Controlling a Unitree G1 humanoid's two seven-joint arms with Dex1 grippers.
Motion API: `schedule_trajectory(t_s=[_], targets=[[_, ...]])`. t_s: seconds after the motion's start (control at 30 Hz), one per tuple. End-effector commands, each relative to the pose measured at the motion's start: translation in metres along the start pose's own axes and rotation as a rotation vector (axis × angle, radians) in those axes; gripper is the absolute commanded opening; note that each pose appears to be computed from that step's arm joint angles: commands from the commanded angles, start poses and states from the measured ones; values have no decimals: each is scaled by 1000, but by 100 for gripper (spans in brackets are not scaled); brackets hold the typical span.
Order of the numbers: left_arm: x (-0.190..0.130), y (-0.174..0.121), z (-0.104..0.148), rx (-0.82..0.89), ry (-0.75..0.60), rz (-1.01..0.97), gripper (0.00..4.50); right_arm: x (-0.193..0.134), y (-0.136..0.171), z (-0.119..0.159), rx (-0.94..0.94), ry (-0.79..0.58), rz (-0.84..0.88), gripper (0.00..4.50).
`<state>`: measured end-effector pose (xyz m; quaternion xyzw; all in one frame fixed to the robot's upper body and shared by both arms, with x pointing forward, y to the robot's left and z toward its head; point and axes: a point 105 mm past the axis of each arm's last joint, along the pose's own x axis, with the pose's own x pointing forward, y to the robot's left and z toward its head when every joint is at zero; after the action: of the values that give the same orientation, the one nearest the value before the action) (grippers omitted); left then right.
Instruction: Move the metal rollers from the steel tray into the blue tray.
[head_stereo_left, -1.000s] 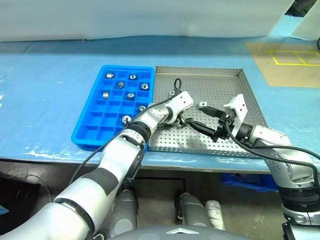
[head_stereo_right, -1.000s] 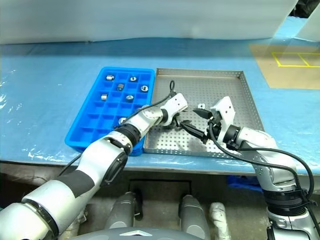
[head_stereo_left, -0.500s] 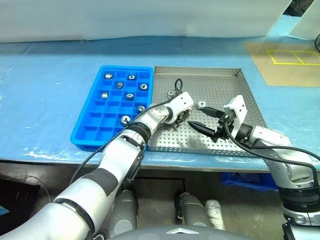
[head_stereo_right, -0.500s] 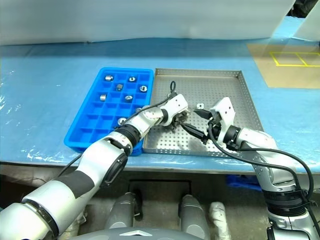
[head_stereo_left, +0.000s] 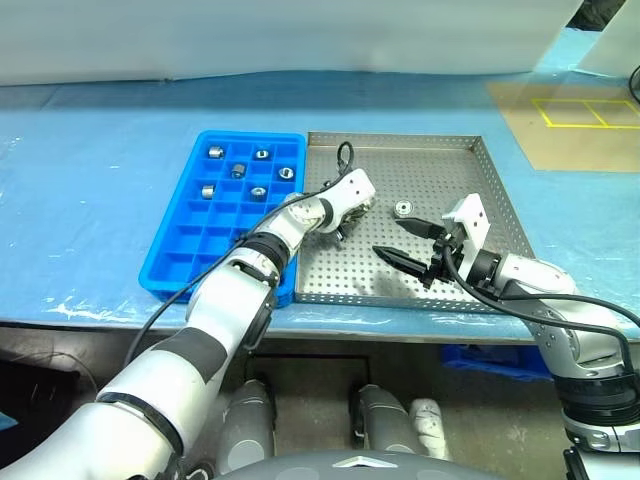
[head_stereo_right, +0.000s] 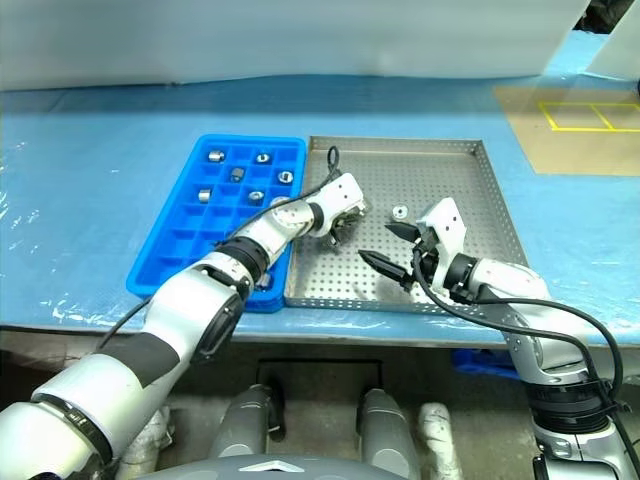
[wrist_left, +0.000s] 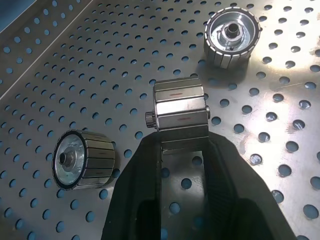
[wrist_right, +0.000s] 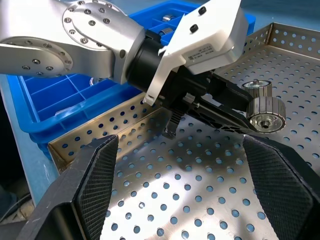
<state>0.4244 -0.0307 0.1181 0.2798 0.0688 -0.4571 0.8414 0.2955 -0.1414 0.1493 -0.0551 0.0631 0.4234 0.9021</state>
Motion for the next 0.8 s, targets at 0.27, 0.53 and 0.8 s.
schedule_trajectory(t_s=[0.27, 0.53, 0.8], targets=[[-16, 25, 32, -19, -107, -17, 81, 7, 6, 7, -29, -45, 15, 409], [-35, 31, 48, -41, -216, -148, 81, 15, 15, 9, -33, -54, 51, 409], [-112, 63, 41, -57, -277, -364, 81, 24, 23, 25, -46, -107, 90, 409]])
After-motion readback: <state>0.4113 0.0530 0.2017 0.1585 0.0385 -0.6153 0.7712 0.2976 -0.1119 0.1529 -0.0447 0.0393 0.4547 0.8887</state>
